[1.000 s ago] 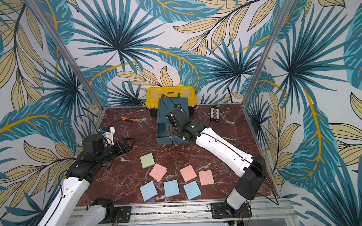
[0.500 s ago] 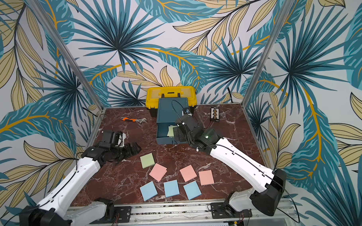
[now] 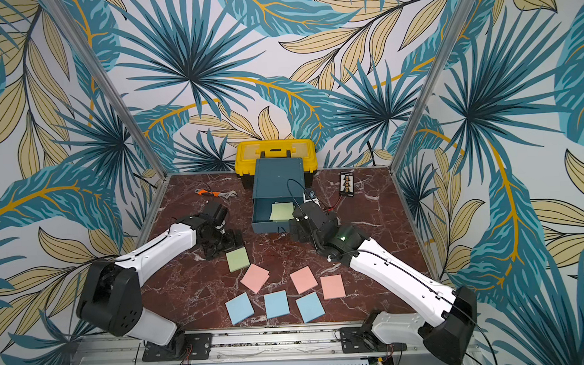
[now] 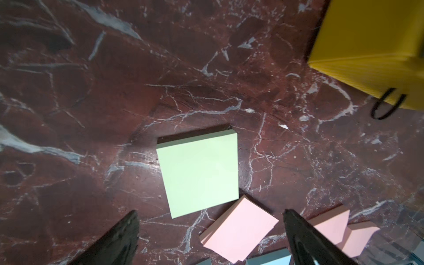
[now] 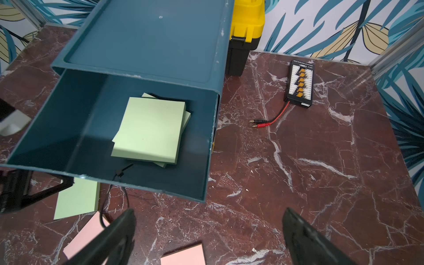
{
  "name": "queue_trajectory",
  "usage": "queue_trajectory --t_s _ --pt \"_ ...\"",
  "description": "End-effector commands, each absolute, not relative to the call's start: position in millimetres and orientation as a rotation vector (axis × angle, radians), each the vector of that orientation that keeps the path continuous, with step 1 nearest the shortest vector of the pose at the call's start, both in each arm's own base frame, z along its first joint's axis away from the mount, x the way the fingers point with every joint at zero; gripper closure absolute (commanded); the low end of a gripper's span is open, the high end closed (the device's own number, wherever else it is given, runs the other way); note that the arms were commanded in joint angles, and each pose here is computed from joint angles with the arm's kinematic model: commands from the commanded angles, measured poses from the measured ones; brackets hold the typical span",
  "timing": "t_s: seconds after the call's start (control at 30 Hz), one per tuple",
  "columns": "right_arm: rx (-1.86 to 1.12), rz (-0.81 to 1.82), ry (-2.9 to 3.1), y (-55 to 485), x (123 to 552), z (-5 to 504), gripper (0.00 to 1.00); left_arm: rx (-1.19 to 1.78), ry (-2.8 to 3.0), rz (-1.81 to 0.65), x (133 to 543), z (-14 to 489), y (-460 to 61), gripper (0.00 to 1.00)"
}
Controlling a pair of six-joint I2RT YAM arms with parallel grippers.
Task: Please put the sticky notes in the drawer by color
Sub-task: Pick up the sticky notes from the center of the board.
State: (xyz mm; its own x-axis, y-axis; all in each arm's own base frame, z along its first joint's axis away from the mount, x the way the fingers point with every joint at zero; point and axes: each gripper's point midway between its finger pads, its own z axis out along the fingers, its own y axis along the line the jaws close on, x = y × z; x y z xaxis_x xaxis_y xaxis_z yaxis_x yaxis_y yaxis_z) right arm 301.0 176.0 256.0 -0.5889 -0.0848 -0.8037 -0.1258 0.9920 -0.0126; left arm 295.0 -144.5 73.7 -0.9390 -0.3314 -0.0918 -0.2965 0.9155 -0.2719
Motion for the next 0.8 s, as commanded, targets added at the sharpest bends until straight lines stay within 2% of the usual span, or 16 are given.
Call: queue_trajectory --t_s 0.0,0.43,0.77 --pt "-0.172 0.091 2.178 180.7 299.8 251.9 0.01 -0.525 2.962 -0.312 298.9 66.2 -145.7 0.00" --pt "-0.220 0.072 2.218 189.8 304.3 221.1 0.01 -0.590 3.033 -0.270 307.7 31.7 -153.6 0.00" --pt "-0.239 0.065 2.240 193.9 306.6 205.6 0.01 -0.589 3.061 -0.135 307.8 24.3 -148.0 0.00"
